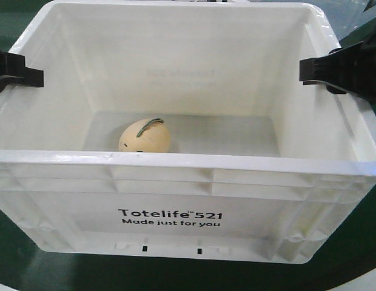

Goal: Place moving items into box and shelve

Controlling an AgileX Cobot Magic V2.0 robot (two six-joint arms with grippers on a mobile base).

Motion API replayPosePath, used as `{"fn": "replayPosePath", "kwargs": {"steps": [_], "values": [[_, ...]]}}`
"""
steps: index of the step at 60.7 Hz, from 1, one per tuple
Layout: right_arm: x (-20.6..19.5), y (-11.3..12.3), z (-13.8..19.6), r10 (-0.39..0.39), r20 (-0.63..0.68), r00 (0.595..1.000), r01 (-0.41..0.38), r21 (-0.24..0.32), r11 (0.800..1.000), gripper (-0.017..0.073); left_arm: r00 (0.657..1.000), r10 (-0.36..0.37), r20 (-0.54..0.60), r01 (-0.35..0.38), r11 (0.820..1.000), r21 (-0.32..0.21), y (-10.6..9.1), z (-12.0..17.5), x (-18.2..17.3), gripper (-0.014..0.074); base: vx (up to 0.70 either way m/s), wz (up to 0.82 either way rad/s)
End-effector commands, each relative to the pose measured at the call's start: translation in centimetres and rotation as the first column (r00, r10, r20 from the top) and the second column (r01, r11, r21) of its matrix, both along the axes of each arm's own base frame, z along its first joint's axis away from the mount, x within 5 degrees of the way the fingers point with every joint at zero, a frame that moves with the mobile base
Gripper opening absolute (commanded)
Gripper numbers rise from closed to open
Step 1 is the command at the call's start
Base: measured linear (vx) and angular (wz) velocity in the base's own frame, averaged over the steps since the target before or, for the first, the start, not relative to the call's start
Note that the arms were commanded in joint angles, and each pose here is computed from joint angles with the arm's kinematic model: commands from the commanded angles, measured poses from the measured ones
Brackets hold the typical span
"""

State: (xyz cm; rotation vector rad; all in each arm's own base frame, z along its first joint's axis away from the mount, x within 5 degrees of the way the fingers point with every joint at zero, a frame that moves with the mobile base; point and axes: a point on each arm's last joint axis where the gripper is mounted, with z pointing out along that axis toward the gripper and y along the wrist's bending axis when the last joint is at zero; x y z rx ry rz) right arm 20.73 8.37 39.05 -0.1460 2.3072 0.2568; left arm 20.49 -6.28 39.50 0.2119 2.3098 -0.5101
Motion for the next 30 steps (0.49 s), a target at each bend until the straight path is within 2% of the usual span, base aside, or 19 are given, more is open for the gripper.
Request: {"fn": "replayPosePath", "kwargs": {"steps": [1, 30], "values": [[0.04, -0.03, 2.81, -0.001, 0.183, 0.983, -0.010, 0.062, 0.998, -0.0006, 0.988, -0.008, 0.157, 0.036, 0.984, -0.175, -0.93, 3.65, -1.18, -0.0008, 0.00, 0.00], [0.04, -0.03, 2.80, -0.002, 0.182, 0.983, -0.010, 0.061, 0.998, -0.0006, 0.988, -0.008, 0.157, 0.036, 0.984, -0.175, -0.93, 3.65, -1.18, -0.0008, 0.00, 0.00]]}}
